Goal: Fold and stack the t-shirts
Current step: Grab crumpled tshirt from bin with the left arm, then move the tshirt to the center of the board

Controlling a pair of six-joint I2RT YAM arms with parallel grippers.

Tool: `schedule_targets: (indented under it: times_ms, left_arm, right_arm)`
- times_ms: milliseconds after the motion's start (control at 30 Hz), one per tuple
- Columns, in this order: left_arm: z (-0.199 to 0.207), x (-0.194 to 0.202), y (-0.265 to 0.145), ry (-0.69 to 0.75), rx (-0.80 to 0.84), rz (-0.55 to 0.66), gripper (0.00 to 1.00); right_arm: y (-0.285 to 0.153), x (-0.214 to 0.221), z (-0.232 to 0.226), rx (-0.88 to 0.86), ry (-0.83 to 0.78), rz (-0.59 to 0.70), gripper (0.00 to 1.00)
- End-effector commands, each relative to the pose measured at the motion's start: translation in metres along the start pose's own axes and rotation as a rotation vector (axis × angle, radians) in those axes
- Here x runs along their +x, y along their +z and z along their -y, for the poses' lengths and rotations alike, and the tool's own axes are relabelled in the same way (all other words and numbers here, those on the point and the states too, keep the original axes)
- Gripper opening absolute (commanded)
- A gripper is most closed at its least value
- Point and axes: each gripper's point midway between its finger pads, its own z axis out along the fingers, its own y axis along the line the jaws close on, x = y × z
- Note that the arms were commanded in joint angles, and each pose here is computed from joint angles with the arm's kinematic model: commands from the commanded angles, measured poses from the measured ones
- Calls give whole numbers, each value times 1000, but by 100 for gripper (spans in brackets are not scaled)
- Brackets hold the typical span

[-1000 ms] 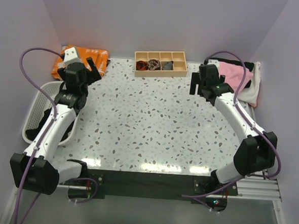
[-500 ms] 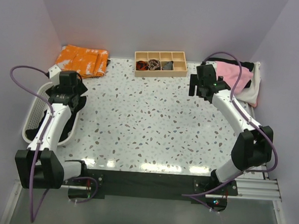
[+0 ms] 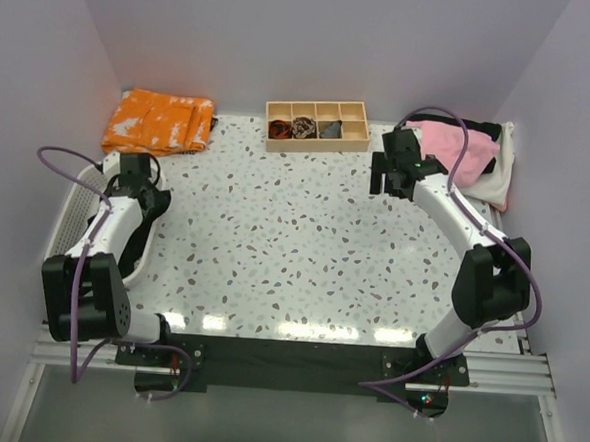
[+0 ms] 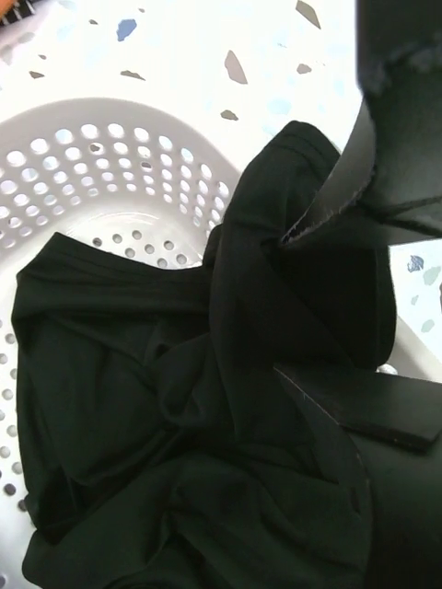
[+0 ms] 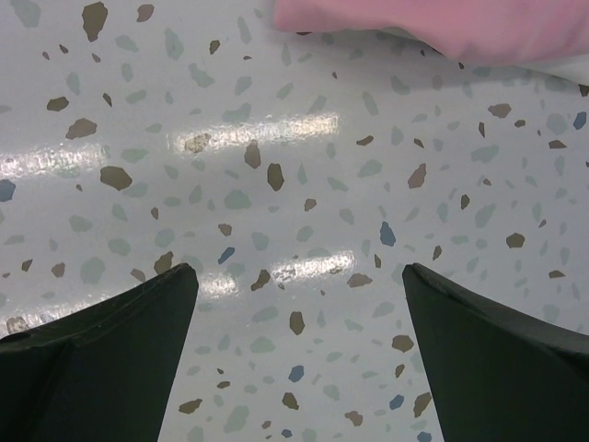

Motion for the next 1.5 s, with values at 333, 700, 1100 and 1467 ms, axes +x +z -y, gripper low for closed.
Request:
schedule_targets:
  times_ms: [333,700,1100,1467]
  left_arm:
    - [38,-63,-46,-4,197,144,0]
    - [99,-190,-268,191,747,495,0]
    - [128,-124,-494,515,1840,510,0]
    - [184,-5,-461,583,2064,100,0]
  right_arm:
    - [-5,-13,-8,-40,18,18,99]
    - [-2,-11,-16,-72,30,10,99]
    - [-10,-15,-16,-92,61,34,99]
    - [-28,-22,1,-47,121,96,99]
